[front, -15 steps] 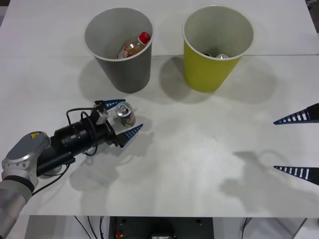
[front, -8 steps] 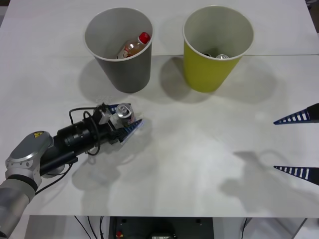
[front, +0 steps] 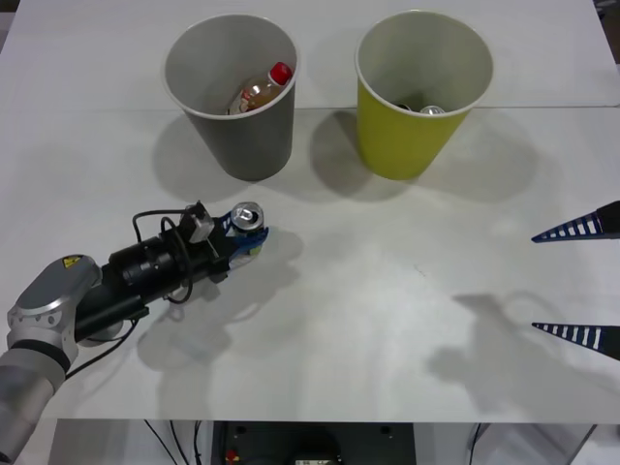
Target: Put the can into the green bin and the plastic bottle into the gray bin
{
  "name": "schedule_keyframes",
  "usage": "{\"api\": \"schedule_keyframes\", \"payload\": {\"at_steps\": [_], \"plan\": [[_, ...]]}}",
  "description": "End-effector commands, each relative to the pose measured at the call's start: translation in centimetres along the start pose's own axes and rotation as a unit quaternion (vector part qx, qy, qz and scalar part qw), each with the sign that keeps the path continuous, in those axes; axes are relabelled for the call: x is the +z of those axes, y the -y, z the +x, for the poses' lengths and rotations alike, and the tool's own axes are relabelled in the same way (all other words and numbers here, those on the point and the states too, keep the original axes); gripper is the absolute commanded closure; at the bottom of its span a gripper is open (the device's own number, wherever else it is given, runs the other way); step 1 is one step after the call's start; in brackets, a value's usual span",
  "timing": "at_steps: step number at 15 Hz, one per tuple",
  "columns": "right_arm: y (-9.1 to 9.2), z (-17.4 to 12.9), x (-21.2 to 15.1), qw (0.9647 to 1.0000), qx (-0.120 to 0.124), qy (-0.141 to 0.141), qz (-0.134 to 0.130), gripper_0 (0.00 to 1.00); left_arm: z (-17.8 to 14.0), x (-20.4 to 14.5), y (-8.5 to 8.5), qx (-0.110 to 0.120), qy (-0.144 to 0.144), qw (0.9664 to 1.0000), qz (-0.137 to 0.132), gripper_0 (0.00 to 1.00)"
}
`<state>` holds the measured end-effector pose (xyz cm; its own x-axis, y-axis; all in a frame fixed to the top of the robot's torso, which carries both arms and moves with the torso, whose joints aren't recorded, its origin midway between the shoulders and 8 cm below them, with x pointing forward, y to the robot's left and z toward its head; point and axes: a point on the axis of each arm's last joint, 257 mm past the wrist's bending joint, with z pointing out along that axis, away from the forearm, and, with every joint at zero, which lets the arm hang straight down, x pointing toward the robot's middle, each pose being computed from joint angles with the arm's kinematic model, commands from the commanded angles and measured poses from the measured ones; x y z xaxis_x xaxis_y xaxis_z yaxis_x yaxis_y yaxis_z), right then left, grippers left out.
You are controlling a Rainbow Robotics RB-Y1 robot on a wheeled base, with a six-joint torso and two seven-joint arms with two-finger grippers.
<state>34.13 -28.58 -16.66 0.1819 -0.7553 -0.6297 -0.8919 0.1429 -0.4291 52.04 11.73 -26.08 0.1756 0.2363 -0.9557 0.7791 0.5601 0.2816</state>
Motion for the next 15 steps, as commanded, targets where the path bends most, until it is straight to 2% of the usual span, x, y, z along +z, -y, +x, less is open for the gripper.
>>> {"api": "schedule_keyframes", "payload": {"at_steps": [1,2,4,10,13,15], "plan": [[0.0,0.0,0.0,1.0000,0.000,0.000,0.000,0.00,-0.6,-0.6,0.0,0.005,-0.003,1.0000,0.008,1.00],[0.0,0.0,0.0,1.0000,0.000,0.000,0.000,0.00,-0.9,-0.8,0.4,-0.005,-0.006,0.9999,0.015,1.00],[0.0,0.0,0.0,1.0000,0.000,0.000,0.000,0.00,-1.8,-1.5,0.6,0.010,-0.030,0.9994,0.013,1.00],[0.0,0.0,0.0,1.0000,0.000,0.000,0.000,0.00,-6.2,-4.0,2.2,0.011,-0.095,0.9953,0.018,1.00],[0.0,0.0,0.0,1.0000,0.000,0.000,0.000,0.00,-9.2,-5.1,3.3,0.008,-0.127,0.9915,0.026,1.00],[0.0,0.0,0.0,1.0000,0.000,0.000,0.000,0.00,-12.1,-5.9,4.4,0.020,-0.157,0.9870,0.028,1.00]]}}
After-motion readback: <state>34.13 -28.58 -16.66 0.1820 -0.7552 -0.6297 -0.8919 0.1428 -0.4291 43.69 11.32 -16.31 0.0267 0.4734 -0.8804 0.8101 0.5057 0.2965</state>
